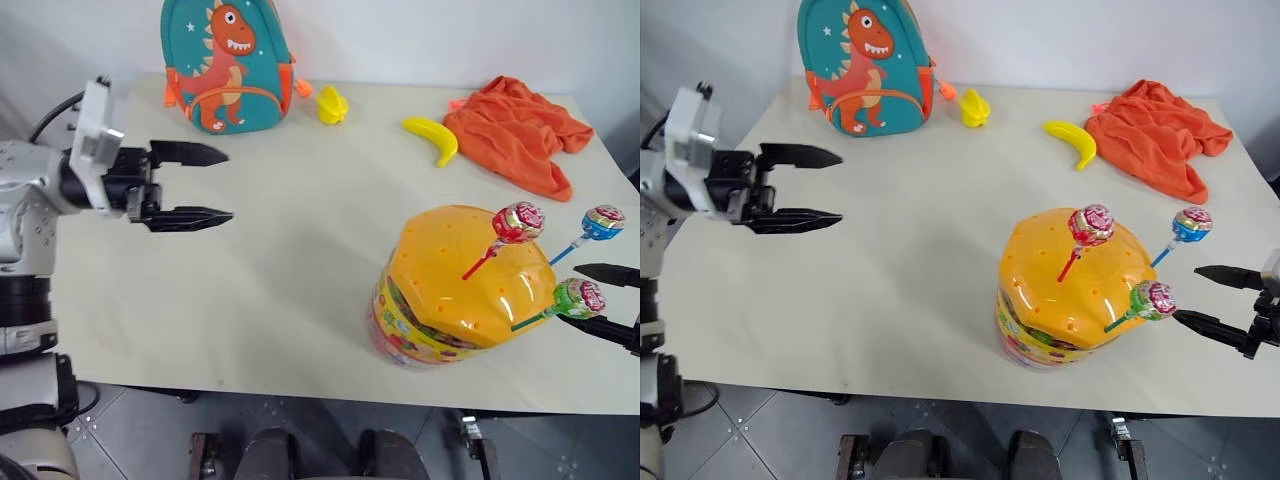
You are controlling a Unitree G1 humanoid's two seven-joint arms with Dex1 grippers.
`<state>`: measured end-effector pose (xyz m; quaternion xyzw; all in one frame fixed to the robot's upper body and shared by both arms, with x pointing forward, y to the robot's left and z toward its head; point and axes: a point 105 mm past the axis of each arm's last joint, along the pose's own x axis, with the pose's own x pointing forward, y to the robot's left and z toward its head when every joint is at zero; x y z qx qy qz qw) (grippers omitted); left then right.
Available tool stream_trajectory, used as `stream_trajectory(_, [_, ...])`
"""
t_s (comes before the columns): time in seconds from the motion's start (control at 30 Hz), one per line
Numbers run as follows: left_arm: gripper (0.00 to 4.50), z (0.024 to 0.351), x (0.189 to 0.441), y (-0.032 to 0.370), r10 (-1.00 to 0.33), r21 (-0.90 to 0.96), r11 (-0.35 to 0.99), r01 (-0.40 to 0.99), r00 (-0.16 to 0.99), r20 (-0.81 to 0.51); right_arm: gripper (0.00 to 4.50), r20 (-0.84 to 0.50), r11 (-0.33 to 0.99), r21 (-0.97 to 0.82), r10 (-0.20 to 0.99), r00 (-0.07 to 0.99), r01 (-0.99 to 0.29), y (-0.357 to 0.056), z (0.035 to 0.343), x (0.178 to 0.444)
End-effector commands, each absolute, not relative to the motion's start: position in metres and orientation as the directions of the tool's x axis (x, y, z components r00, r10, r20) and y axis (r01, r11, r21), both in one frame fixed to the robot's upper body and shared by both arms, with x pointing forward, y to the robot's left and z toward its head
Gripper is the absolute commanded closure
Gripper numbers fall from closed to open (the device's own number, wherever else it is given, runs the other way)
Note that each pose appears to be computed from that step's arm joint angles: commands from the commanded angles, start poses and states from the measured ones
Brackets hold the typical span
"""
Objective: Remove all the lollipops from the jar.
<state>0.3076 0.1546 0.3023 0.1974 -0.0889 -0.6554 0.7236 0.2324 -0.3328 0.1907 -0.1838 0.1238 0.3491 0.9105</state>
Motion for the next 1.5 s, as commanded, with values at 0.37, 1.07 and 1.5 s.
stream_trajectory(0.37, [0.0, 0.303, 0.307, 0.032, -0.956, 0.409, -0.291, 0.865, -0.284, -0.078, 0.02, -0.135, 0.642, -0.329, 0.694, 0.707, -0.693, -0.294, 0.254, 0.196])
stream_trajectory(1.07, [0.0, 0.299, 0.265, -0.035, -0.819, 0.334, -0.542, 0.771, -0.573, -0.008, 0.02, -0.087, 0.648, -0.272, 0.72, 0.689, -0.711, -0.265, 0.257, 0.135])
stream_trajectory(1.5, [0.0, 0.289, 0.237, -0.055, -0.782, 0.236, -0.611, 0.756, -0.622, -0.032, 0.02, -0.014, 0.604, -0.289, 0.773, 0.634, -0.743, -0.264, 0.262, 0.121])
